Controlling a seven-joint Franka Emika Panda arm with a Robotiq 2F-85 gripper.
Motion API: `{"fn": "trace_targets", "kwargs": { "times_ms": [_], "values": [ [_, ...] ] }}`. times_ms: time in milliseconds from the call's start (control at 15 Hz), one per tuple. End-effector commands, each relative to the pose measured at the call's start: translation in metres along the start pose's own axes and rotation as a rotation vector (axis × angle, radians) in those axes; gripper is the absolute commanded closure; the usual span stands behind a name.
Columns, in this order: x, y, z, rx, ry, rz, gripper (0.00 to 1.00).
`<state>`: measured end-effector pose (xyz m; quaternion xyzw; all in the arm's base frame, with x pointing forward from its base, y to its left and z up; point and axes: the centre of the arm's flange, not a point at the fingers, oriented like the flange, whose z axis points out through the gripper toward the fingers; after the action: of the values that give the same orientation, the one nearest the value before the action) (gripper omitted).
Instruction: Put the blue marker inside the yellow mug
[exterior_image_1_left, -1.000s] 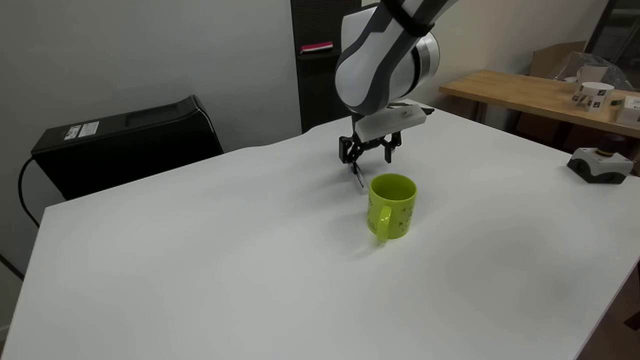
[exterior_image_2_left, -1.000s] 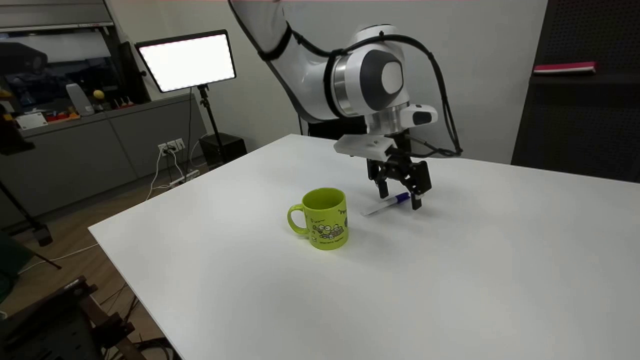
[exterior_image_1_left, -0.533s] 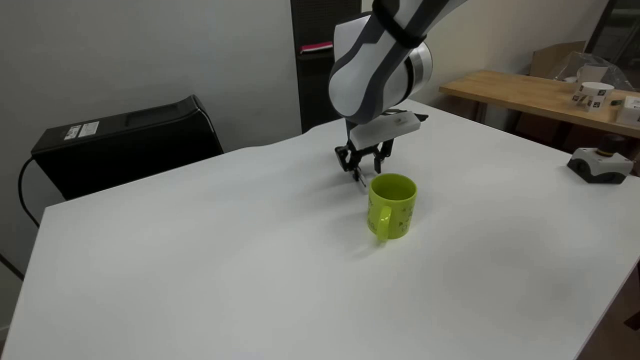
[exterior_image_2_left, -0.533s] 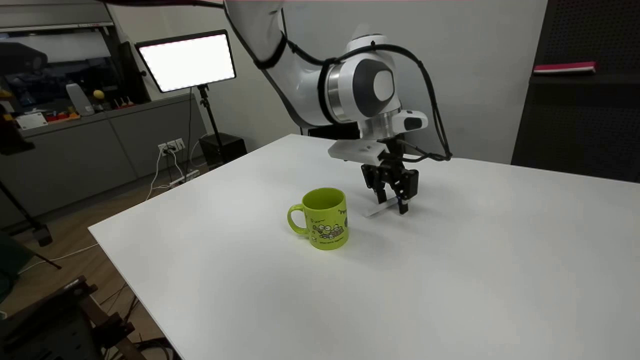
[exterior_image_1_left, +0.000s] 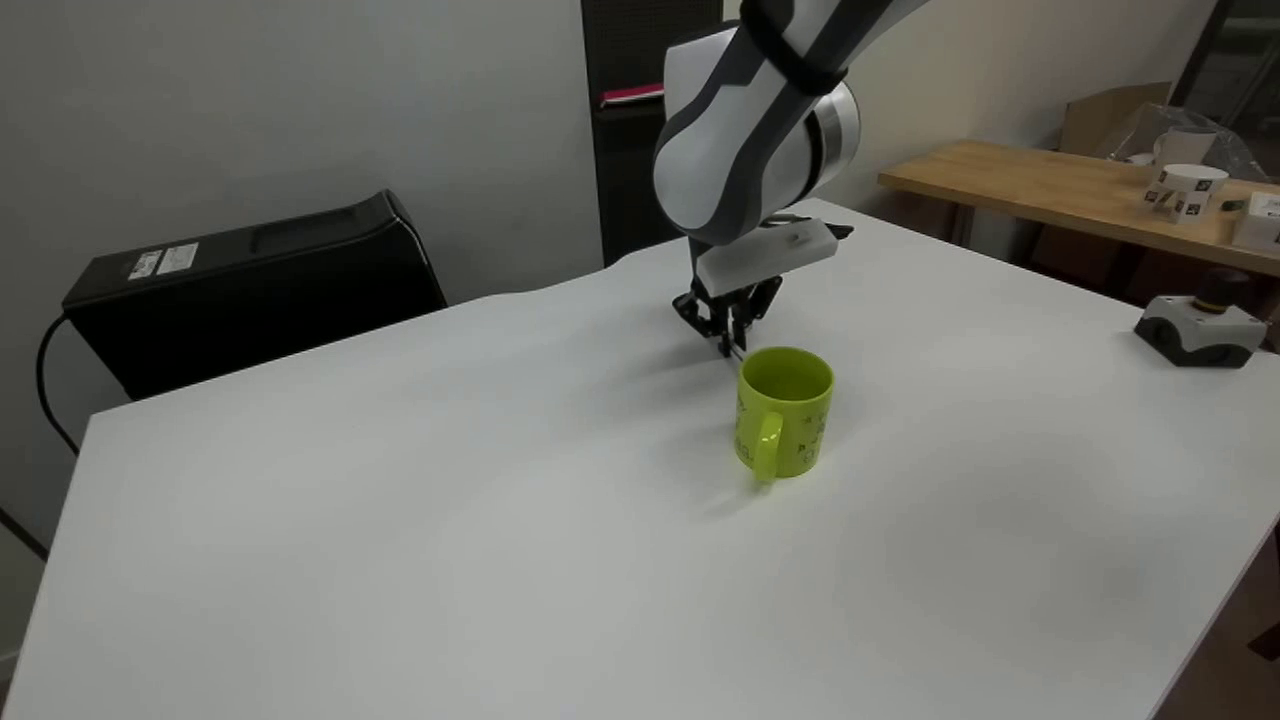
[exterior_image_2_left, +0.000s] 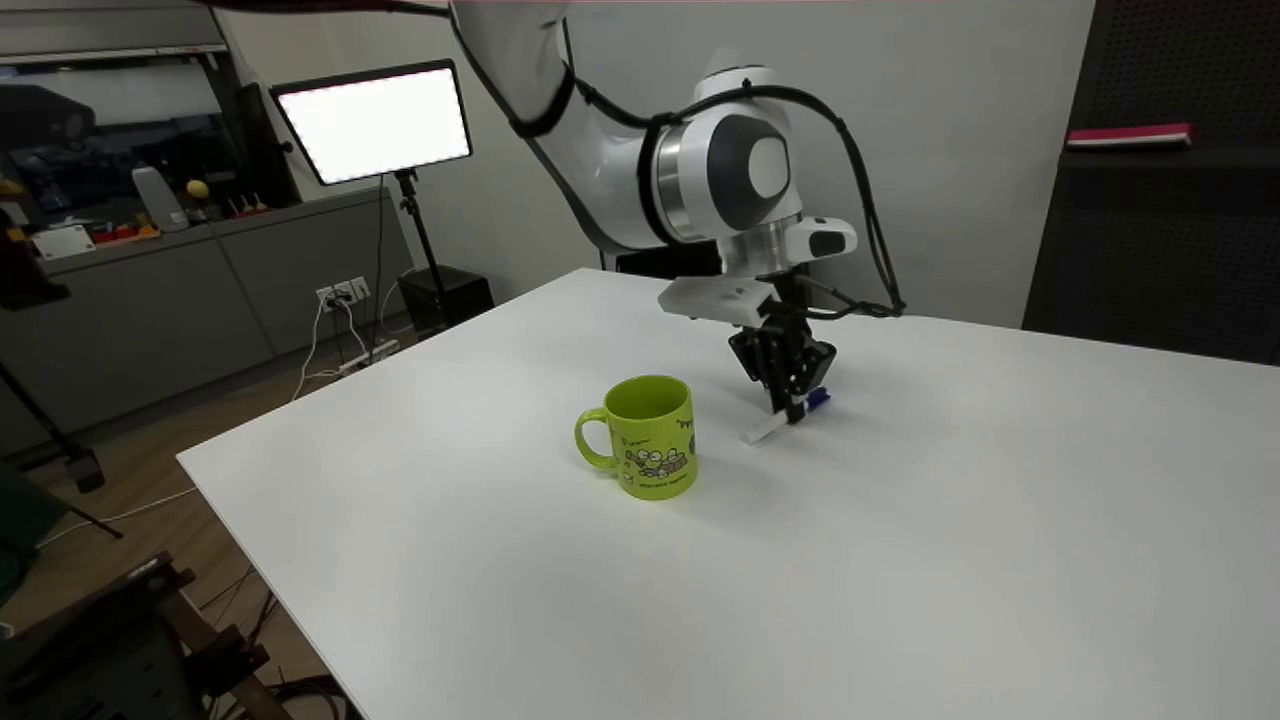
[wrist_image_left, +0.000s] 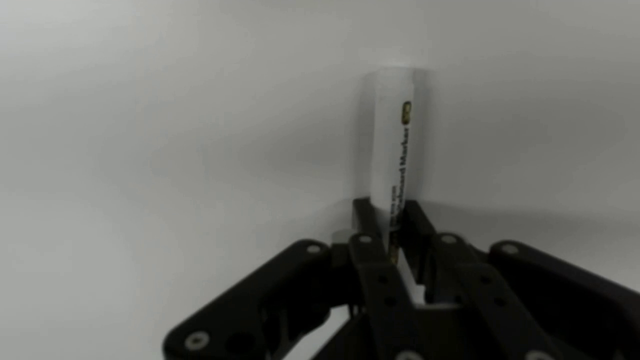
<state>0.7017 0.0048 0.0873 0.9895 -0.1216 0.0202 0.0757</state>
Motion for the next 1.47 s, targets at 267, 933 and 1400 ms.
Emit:
{"fn": "trace_targets", "kwargs": {
  "times_ms": [267, 933, 1400],
  "values": [
    [0.04, 0.028, -0.02, -0.026, 0.027, 0.072, 0.96],
    [0.059, 0.032, -0.095, -0.041, 0.247, 0.069, 0.96],
    [0.032, 0.022, -0.145, -0.08, 0.386, 0.029, 0.96]
  ]
}}
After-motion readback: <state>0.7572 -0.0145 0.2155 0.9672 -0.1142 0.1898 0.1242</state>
